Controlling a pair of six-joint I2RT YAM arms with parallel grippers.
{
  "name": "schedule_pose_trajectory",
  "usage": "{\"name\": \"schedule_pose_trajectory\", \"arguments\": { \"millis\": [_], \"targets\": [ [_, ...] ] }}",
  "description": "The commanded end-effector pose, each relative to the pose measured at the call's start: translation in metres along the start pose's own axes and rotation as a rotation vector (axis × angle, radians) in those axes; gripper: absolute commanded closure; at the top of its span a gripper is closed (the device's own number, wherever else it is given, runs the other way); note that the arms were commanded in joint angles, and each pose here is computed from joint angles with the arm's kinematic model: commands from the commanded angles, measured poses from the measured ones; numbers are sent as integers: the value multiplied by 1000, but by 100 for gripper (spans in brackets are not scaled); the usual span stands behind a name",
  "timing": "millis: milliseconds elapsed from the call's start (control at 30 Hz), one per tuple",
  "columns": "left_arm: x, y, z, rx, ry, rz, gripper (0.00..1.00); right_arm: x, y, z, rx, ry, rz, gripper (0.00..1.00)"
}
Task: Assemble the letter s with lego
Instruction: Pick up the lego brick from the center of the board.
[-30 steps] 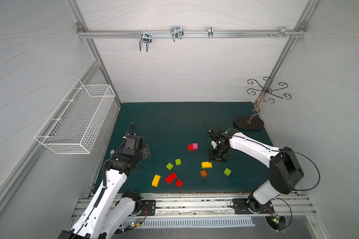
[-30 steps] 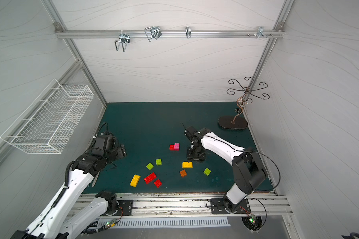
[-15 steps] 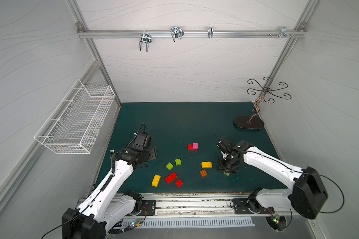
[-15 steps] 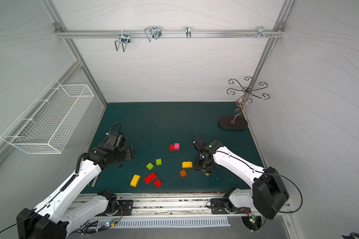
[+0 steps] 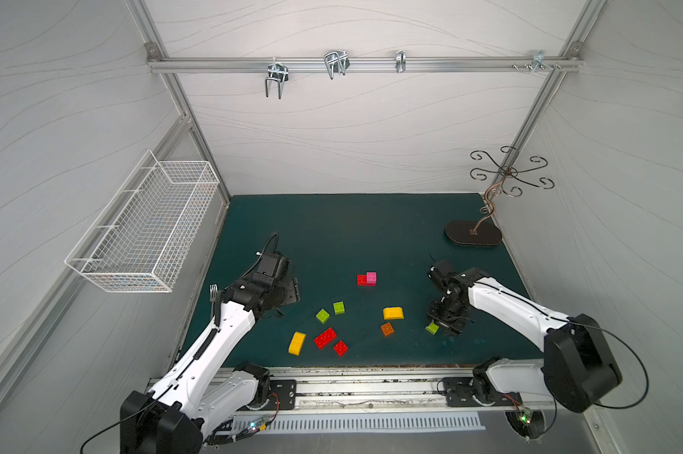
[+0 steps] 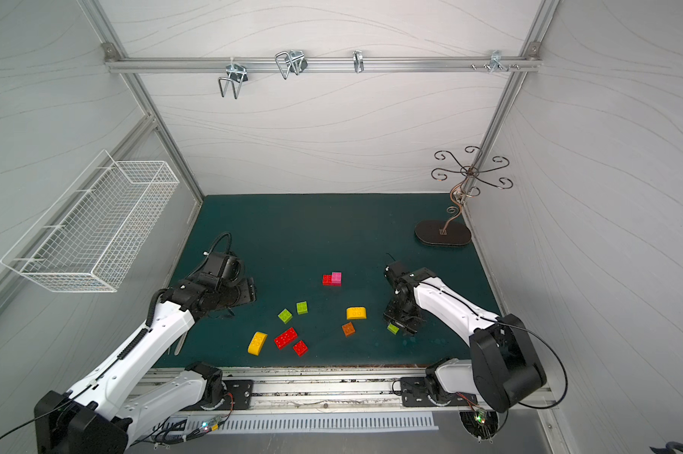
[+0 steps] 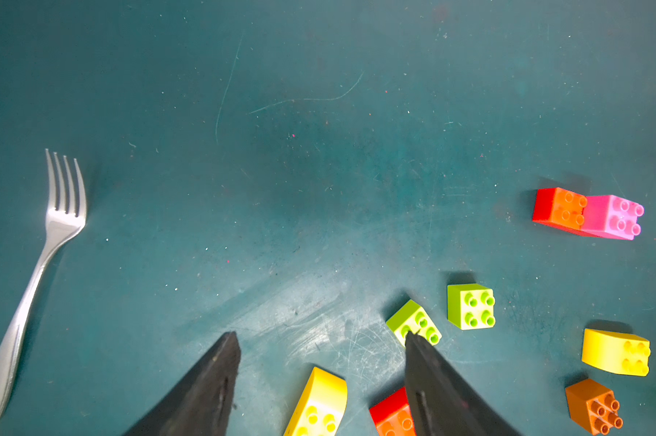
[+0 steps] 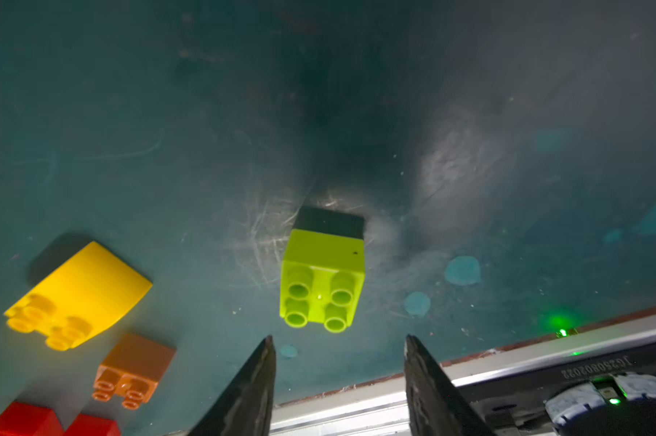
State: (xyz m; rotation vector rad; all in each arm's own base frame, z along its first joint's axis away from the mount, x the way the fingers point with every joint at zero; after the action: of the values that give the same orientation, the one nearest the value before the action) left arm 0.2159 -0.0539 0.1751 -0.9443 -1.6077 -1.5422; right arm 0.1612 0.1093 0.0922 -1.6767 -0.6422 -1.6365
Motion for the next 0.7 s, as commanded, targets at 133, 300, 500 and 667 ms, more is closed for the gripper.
{"name": "schedule_pose_trajectory", "arguments": {
  "millis": [133, 300, 500, 667],
  "targets": [
    [7, 10, -4, 9, -24, -43, 28, -15, 7, 3, -26, -31, -4, 50],
    [7, 10, -4, 8, -27, -45, 28, -19, 12, 7, -19, -47, -16, 50],
    [7, 10, -5, 8, -31, -44, 28, -18, 17, 12, 1, -52, -38, 54],
    [7, 10, -5, 8, -33, -46, 28, -3, 16, 25, 95, -33, -75, 77]
  ]
}}
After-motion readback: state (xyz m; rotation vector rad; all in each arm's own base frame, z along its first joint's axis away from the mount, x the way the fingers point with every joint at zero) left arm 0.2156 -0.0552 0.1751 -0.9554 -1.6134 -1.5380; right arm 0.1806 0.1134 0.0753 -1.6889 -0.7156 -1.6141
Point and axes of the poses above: each gripper's point midway between its finger pads, its own x axis back along the fingers, its own z axis along the line the jaws close on, y = z × x, the point moved 5 cm from there along x, back along the fingers, and after that the axes turned 14 degrees about -x, right-handed, at the moved point
